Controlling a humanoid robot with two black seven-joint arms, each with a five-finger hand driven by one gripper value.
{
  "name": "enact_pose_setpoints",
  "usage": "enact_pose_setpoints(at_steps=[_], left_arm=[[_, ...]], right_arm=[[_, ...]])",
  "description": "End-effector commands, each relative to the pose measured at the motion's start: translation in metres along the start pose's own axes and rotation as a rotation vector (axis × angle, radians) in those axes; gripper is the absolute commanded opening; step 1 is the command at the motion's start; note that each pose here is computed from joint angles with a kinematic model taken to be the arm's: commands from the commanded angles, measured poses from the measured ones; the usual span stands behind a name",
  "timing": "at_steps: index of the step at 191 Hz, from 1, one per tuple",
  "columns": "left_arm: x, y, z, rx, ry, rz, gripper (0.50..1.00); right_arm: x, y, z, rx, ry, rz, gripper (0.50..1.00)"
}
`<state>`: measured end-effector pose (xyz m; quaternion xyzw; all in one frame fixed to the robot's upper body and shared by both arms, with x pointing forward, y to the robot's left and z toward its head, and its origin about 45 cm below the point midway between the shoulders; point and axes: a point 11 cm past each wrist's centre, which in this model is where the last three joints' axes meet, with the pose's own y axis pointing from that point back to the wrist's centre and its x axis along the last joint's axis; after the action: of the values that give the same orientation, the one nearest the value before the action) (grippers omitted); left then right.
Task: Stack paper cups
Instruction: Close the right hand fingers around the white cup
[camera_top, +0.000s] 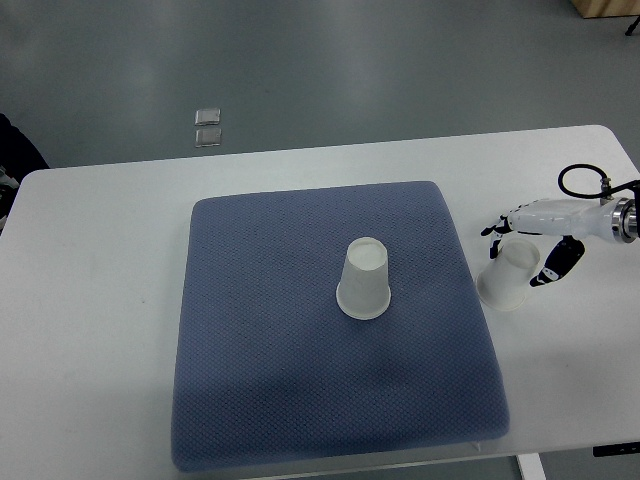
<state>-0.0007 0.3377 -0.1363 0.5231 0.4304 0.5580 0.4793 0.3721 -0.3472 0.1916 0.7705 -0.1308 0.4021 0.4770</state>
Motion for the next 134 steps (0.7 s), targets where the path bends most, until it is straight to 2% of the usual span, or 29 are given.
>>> enact_pose_setpoints(at_steps=[1, 33, 81, 103, 134], left_arm=[[0.0, 0.0, 0.0, 0.0, 0.0, 0.0, 1.0], [0.0, 0.0, 0.0, 0.001, 0.0, 0.0, 1.0], [0.0, 0.0, 0.0, 0.0, 0.0, 0.0, 1.0], [0.0, 0.0, 0.0, 0.001, 0.0, 0.0, 1.0], [0.0, 0.0, 0.0, 0.001, 0.0, -0.001, 1.0]], right_arm=[[-0.005, -0.005, -0.003, 0.008, -0.004, -0.002, 0.895], [-0.009, -0.006, -0.002, 0.007, -0.004, -0.013, 0.862], [-0.011, -0.003, 0.005, -0.016, -0.007, -0.016, 0.707], [-0.011, -0.003, 0.007, -0.021, -0.006, -0.016, 0.619], [-0.008, -0.003, 0.009, -0.027, -0.005, -0.012, 0.607]])
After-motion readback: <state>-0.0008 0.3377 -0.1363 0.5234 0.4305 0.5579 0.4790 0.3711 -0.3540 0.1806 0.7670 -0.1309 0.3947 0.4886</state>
